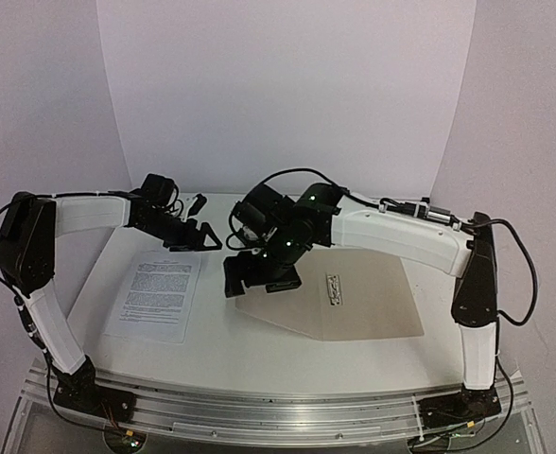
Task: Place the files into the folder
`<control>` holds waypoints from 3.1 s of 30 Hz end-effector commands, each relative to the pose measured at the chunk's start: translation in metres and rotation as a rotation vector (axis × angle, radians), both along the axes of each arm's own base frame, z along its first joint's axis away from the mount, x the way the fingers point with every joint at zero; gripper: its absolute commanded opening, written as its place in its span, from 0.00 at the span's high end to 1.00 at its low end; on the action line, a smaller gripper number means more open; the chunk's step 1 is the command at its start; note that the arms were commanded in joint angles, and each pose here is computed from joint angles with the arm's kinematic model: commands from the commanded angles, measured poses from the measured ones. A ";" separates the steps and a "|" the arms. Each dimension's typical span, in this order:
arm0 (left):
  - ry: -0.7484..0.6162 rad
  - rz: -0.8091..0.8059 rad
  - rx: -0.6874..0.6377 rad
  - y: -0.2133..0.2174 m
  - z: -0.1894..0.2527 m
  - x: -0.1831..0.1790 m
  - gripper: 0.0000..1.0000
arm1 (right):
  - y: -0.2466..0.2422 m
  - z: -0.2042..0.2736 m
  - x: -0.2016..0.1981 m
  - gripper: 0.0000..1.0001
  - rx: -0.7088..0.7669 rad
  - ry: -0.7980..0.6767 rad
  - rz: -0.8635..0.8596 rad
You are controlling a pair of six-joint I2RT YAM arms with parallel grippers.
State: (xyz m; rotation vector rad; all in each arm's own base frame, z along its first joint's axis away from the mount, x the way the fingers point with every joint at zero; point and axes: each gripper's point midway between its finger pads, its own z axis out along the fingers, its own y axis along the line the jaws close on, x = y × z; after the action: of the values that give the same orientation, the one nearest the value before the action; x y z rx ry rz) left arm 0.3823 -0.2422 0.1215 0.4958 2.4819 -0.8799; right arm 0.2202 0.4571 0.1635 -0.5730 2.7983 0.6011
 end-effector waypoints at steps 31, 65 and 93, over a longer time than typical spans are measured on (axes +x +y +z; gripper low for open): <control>-0.050 0.311 0.318 0.137 0.000 0.015 0.10 | -0.183 -0.138 0.139 0.13 -0.268 -0.004 -0.477; 0.189 0.536 0.393 0.234 -0.040 -0.020 0.06 | -0.129 -0.044 0.155 0.27 -0.073 -0.169 -0.451; 0.403 0.634 0.241 0.239 -0.112 -0.039 0.31 | 0.163 -0.105 0.115 0.46 0.606 0.084 -0.264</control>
State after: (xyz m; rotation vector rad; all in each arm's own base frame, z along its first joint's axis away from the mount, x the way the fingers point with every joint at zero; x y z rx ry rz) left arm 0.3496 0.0020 0.0277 -0.3412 2.8194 -0.3996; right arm 0.3253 0.6024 0.0347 -0.1671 2.5907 1.2408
